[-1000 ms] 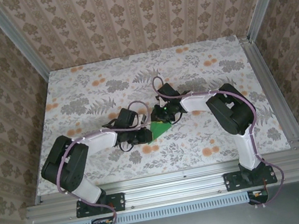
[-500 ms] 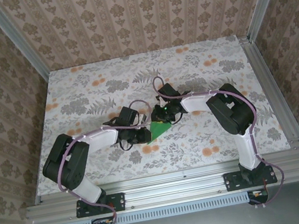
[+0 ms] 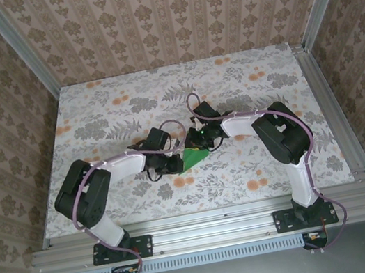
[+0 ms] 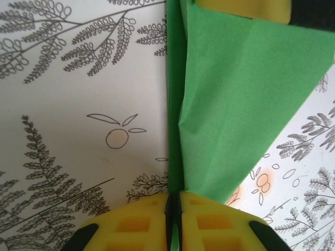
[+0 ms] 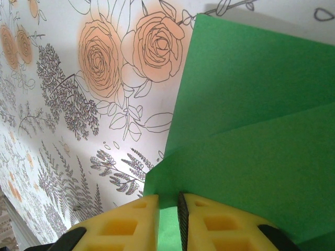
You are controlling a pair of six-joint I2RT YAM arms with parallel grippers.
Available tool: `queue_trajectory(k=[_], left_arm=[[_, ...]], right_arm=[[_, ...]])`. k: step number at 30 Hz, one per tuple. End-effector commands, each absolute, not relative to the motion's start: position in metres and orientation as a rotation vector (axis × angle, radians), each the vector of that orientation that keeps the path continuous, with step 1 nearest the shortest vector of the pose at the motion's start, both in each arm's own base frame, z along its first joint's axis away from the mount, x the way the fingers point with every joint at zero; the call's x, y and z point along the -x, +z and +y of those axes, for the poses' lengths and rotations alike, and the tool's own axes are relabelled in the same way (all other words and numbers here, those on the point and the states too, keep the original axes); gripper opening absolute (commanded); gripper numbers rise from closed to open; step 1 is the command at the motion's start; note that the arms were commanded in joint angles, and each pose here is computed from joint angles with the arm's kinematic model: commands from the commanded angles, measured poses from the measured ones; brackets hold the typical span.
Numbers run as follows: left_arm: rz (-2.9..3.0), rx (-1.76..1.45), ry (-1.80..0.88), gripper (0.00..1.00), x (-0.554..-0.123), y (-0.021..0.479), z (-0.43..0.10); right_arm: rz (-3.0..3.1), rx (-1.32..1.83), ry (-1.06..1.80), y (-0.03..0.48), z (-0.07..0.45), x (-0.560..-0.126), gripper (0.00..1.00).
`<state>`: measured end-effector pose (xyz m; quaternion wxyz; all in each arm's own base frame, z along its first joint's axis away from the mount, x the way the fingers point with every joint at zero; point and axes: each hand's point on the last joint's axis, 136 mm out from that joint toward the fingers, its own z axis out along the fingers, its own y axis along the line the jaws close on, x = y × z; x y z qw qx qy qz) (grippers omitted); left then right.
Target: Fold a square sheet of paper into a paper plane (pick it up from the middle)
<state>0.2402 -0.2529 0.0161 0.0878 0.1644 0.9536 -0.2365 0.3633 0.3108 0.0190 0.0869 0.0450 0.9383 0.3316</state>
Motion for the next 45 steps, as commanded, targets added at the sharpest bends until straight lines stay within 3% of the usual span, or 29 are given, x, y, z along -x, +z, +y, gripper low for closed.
queue_trajectory(k=[1,11,20,26,34,45], left_arm=[[2.890,-0.535,-0.536,0.11,-0.239,-0.006,-0.238],[2.885,-0.575,-0.523,0.10,-0.239,0.001,-0.244],[2.763,-0.535,-0.608,0.23,-0.253,0.057,-0.257],[2.723,-0.518,-0.669,0.24,-0.258,0.068,-0.266],[2.733,-0.527,-0.822,0.12,-0.251,0.052,-0.283],[2.784,-0.487,-0.871,0.08,-0.243,0.022,-0.276]], right_arm=[[2.860,-0.140,0.930,0.001,0.299,-0.352,0.22],[2.872,-0.131,0.918,-0.003,0.297,-0.350,0.22],[2.878,-0.133,0.911,-0.007,0.294,-0.347,0.21],[2.877,-0.135,0.920,-0.007,0.294,-0.345,0.21],[2.868,-0.135,0.944,-0.004,0.296,-0.345,0.21],[2.876,-0.136,0.950,-0.007,0.296,-0.345,0.21]])
